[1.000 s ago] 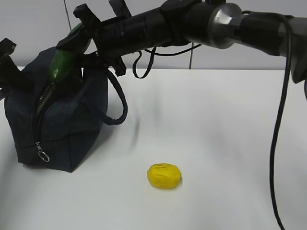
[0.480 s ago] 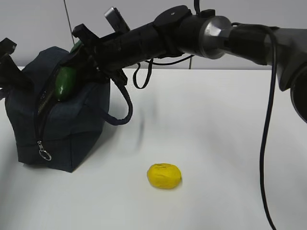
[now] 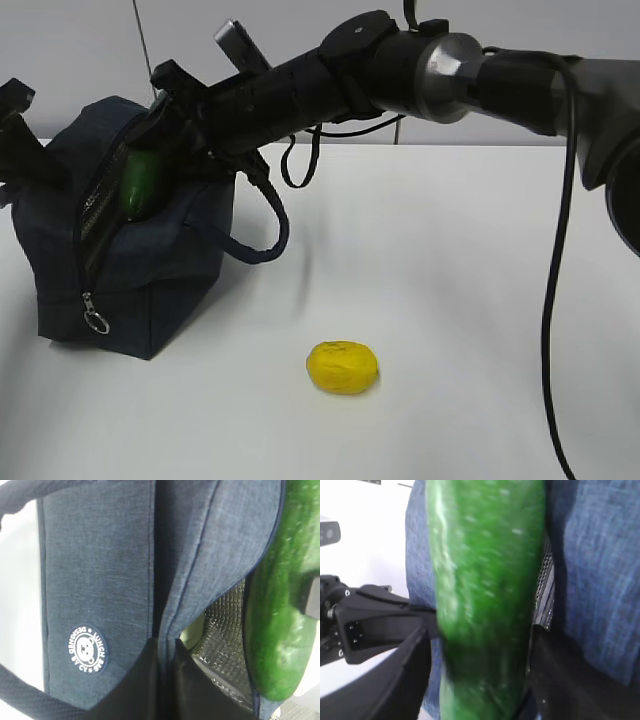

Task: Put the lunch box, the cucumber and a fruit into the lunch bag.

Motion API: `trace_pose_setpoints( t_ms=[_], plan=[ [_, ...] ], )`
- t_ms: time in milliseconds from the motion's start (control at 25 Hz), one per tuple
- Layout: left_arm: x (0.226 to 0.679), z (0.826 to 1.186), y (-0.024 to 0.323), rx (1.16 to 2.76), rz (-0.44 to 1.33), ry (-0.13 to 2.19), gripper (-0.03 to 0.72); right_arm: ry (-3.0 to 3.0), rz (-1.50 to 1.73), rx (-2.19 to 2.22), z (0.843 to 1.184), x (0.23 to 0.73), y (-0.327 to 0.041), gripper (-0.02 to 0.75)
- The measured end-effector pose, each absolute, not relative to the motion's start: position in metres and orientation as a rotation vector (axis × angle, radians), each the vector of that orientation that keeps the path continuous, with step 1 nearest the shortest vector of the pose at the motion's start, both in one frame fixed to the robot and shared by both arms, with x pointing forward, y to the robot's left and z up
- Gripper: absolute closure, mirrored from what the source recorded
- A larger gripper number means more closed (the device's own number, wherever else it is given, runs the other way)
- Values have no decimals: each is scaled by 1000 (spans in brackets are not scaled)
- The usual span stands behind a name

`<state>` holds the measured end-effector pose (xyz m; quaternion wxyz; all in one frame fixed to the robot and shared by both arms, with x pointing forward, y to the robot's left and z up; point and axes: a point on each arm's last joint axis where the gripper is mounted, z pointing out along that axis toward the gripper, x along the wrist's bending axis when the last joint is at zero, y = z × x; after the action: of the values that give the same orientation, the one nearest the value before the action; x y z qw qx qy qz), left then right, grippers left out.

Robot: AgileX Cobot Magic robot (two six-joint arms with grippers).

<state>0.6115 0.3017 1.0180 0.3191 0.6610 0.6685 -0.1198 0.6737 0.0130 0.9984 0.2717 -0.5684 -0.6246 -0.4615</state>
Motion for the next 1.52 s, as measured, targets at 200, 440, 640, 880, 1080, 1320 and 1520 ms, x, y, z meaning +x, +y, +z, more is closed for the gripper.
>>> trace_pose_setpoints(
  t_ms=[200, 440, 640, 880, 1080, 1320, 1520],
  plan=[
    [612, 1019, 301, 1728, -320, 1756, 694, -1690, -1211, -1504, 998, 671, 13, 252],
    [612, 1019, 301, 1724, -322, 1755, 694, -1696, -1195, -1491, 998, 669, 14, 201],
    [612, 1019, 301, 1723, -322, 1755, 694, -1702, -1180, -1474, 999, 667, 14, 183],
    [612, 1019, 301, 1720, -321, 1754, 694, -1768, -1172, -1353, 1000, 661, 15, 181],
    [612, 1019, 301, 1720, -321, 1754, 694, -1827, -1182, -1183, 1009, 654, 16, 180],
    [612, 1018, 302, 1738, -312, 1758, 694, -2029, -1140, -1054, 1033, 651, 10, 179],
    [612, 1018, 302, 1739, -309, 1759, 694, -2303, -1118, -1103, 1055, 659, 0, 179]
  ],
)
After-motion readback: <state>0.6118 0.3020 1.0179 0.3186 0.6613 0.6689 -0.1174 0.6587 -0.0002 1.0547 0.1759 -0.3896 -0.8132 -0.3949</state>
